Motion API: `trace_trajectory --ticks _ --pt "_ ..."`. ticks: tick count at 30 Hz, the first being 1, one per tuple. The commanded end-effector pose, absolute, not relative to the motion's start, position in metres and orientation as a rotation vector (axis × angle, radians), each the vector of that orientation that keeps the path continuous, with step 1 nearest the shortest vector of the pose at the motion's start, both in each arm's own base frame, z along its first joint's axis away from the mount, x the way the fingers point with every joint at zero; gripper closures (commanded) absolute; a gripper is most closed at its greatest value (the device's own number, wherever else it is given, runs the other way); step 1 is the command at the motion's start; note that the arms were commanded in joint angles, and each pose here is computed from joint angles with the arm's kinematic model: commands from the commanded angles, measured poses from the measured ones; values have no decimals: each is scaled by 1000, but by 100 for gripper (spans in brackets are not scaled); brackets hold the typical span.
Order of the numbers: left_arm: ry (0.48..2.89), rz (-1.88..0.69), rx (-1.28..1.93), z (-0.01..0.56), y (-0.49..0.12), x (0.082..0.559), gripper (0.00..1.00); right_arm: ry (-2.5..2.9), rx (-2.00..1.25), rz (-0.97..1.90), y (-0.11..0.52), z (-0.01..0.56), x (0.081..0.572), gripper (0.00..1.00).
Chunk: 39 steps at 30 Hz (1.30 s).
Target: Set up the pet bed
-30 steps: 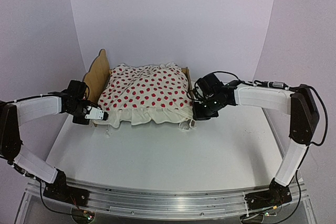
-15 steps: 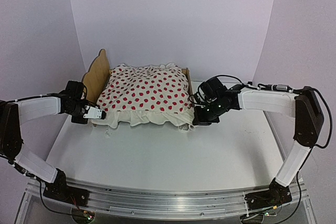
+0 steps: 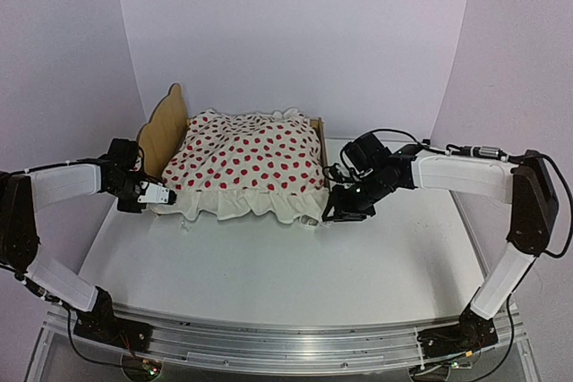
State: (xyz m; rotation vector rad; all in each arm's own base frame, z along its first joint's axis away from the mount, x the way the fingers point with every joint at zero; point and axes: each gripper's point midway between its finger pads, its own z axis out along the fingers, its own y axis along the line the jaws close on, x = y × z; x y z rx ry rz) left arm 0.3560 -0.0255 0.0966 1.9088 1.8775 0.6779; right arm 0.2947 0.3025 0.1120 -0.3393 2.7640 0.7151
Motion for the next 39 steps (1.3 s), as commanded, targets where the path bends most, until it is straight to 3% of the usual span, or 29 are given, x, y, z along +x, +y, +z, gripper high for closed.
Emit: trace_trajectory --ticks 1,5,9,15,21,29,34,39 --pt "1875 482 1947 127 -38 326 54 2658 -406 790 301 167 299 55" --pt "1820 324 2000 159 -52 286 40 2518 -383 800 293 215 340 51" --pt "1769 135 1742 227 -98 291 29 2408 -332 713 288 244 406 53" --pt "1914 -101 1217 294 -168 390 35 2289 -222 610 294 255 513 56" --pt "1972 -138 913 287 -189 496 35 2253 -126 440 294 208 573 51" --pt "2040 -72 710 249 -187 568 36 2345 -19 414 292 134 579 53" --pt "2094 -80 580 233 -173 582 36 2456 109 366 272 91 553 75" --pt "2114 -171 610 228 -183 569 36 2517 144 274 240 89 508 76"
